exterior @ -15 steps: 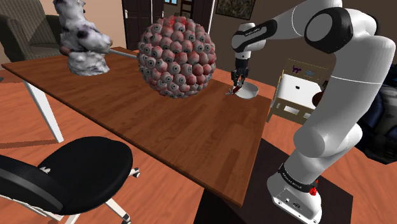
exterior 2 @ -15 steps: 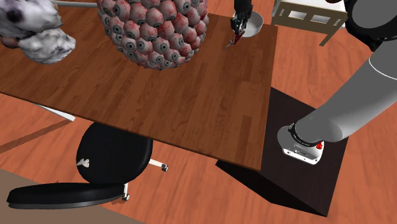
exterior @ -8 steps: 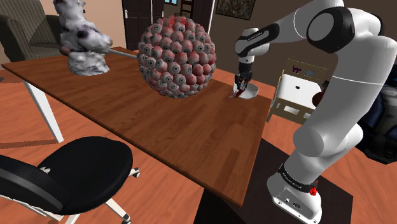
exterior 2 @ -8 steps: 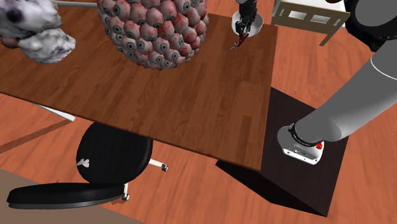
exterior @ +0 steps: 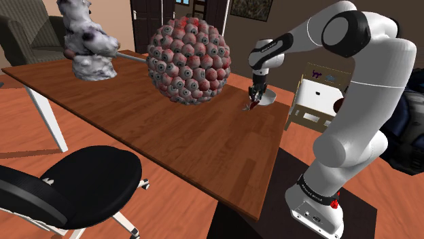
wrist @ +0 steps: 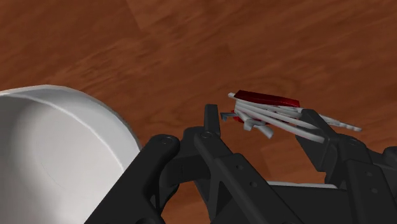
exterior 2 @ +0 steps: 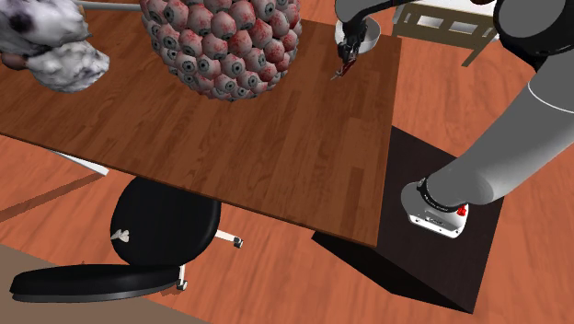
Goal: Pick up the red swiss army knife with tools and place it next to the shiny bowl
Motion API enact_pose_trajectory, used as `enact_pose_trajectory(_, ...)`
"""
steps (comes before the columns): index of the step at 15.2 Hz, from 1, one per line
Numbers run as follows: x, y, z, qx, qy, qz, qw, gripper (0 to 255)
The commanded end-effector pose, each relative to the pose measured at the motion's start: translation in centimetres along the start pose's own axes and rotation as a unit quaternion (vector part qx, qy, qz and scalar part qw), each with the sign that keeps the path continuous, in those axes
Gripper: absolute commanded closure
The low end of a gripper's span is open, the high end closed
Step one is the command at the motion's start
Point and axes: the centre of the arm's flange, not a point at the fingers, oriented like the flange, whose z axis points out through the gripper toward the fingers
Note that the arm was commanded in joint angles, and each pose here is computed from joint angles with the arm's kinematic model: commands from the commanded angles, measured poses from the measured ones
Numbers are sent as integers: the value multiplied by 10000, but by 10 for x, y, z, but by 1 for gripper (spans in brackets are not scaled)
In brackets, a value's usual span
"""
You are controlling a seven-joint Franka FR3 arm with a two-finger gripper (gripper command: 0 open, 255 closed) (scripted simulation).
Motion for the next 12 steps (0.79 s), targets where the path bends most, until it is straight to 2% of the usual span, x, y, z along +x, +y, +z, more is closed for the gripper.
enact_pose_trajectory(1, 0, -1, 10, 0, 3, 0, 10000, 255)
enact_pose_trajectory(12, 8, -6, 67, 0, 3, 0, 10000, 255)
